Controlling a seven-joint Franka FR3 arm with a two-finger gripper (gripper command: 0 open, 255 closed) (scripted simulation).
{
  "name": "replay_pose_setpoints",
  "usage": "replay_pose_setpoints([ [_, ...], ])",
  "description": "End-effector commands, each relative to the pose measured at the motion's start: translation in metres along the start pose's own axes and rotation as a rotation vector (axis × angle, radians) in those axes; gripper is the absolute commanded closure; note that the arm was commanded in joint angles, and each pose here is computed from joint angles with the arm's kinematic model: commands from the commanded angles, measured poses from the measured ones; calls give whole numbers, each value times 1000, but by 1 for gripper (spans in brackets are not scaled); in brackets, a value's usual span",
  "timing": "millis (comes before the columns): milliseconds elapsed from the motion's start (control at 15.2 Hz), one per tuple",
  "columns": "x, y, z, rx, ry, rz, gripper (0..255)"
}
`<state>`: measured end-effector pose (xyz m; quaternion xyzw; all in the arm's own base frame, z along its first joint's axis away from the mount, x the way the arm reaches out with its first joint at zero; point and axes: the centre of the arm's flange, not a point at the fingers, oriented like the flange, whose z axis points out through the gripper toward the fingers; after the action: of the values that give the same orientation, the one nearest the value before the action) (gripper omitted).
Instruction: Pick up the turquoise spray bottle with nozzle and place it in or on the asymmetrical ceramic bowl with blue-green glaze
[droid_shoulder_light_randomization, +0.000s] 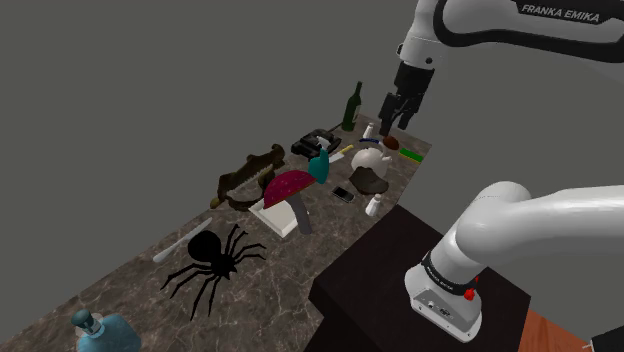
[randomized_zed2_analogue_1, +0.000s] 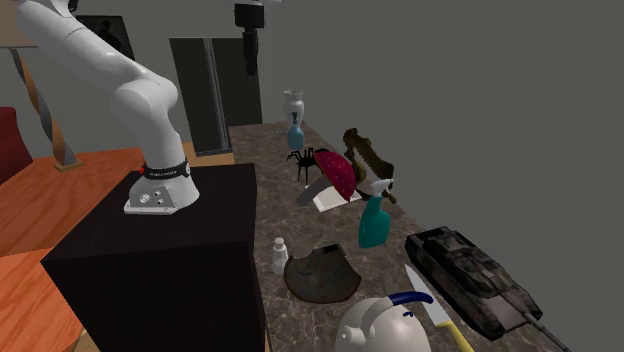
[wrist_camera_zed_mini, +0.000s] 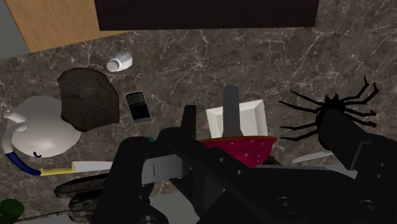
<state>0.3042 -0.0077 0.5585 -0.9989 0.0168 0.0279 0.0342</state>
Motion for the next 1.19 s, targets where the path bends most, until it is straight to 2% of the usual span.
replay_pose_setpoints([
  [0, 0, 0, 0, 0, 0, 0, 0],
  [1122, 161, 91, 118, -32, 23, -39, 0],
])
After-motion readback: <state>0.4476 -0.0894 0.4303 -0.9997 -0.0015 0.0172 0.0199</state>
